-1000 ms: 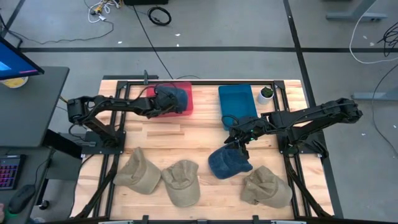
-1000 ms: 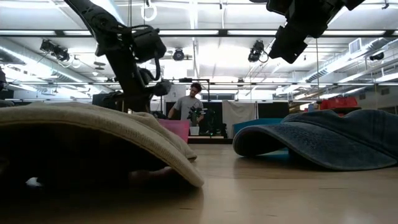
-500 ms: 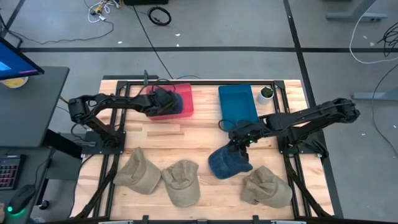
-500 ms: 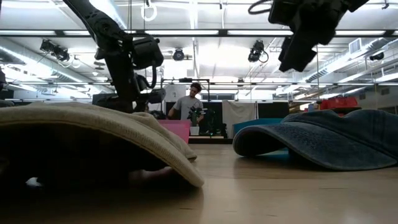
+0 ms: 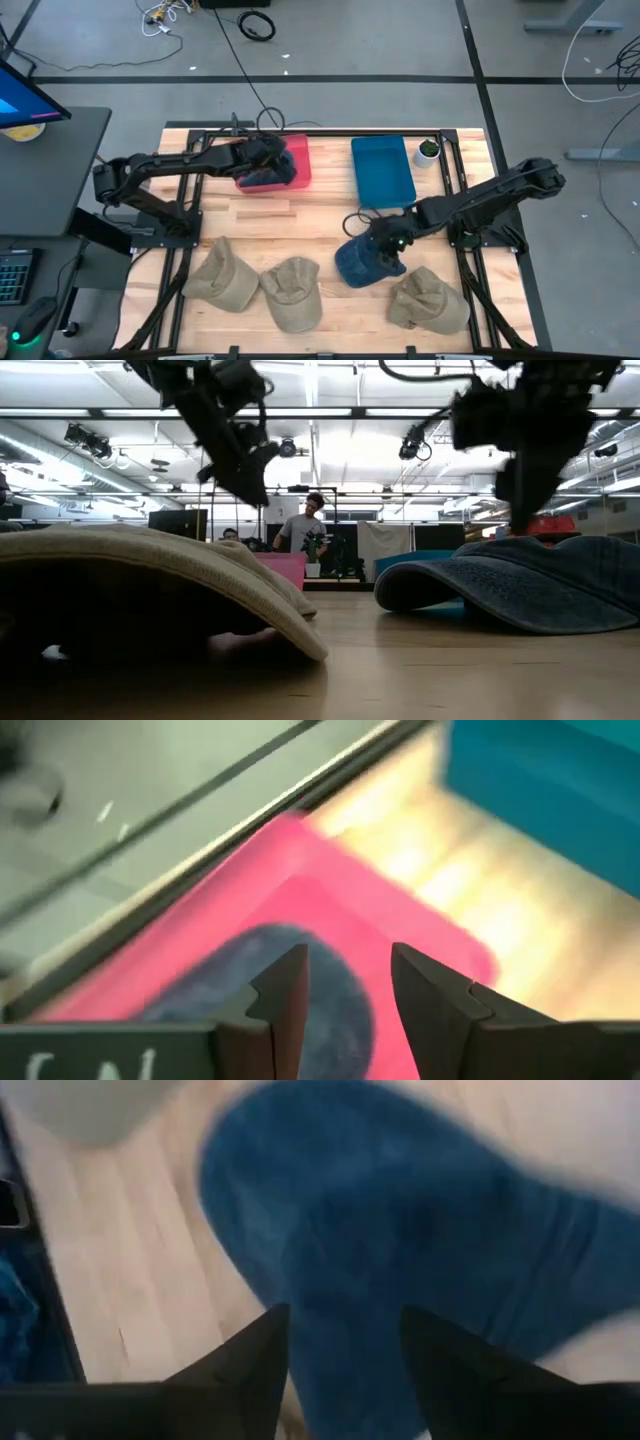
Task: Pick & Place hat
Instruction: Put the blue cap into the red bin
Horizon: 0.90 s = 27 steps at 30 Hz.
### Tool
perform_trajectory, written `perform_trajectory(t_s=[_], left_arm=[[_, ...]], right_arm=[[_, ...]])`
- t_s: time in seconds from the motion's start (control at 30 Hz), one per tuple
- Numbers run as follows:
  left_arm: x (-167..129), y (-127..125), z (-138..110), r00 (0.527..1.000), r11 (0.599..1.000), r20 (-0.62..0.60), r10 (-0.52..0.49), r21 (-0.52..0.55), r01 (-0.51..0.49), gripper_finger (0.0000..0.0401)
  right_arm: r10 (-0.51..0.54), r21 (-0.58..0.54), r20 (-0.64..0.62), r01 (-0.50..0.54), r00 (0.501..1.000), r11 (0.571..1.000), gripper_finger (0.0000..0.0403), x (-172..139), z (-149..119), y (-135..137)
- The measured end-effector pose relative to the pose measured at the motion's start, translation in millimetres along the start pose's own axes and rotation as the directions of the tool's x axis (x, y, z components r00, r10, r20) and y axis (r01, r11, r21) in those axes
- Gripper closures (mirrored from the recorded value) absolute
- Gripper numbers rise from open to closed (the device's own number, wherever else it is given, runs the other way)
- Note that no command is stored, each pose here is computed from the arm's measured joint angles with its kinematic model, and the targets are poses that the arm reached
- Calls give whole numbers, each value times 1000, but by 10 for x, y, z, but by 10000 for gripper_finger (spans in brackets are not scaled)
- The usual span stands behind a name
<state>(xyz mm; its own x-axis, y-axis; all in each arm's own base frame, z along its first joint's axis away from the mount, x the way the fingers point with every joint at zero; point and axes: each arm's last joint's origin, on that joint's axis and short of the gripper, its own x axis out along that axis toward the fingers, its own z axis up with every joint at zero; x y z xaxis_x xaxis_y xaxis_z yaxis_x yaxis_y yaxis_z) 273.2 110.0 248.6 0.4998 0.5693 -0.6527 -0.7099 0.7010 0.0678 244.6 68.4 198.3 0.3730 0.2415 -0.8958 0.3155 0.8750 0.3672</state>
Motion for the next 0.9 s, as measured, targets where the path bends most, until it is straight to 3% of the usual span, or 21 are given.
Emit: perform_trajectory(t_s=[0.2,0.43,0.57,0.67,0.73,0.83,0.9], left_arm=[[-193,-164,73,990,964,21,-138,232,130,250],[-256,-283,47,984,943,17,-178,288,166,250],[-310,-403,-10,951,898,-37,-306,319,302,254],[-364,-507,-52,905,842,-79,-418,341,419,261],[-406,-578,-81,876,798,-100,-471,374,472,266],[-474,-686,-125,842,730,-119,-527,445,519,272],[-526,-768,-149,824,686,-116,-555,496,532,274]], right_arm=[[-22,21,-67,24,998,999,203,270,-125,156],[-137,-99,-40,132,990,986,220,587,-164,193],[-143,-119,-47,137,989,983,280,632,-164,190],[-123,-153,-30,117,992,981,358,554,-163,205],[-101,-201,-4,98,995,975,387,474,-153,213],[-58,-377,73,81,996,923,377,331,-120,259],[-43,-538,130,106,991,836,375,251,-100,290]])
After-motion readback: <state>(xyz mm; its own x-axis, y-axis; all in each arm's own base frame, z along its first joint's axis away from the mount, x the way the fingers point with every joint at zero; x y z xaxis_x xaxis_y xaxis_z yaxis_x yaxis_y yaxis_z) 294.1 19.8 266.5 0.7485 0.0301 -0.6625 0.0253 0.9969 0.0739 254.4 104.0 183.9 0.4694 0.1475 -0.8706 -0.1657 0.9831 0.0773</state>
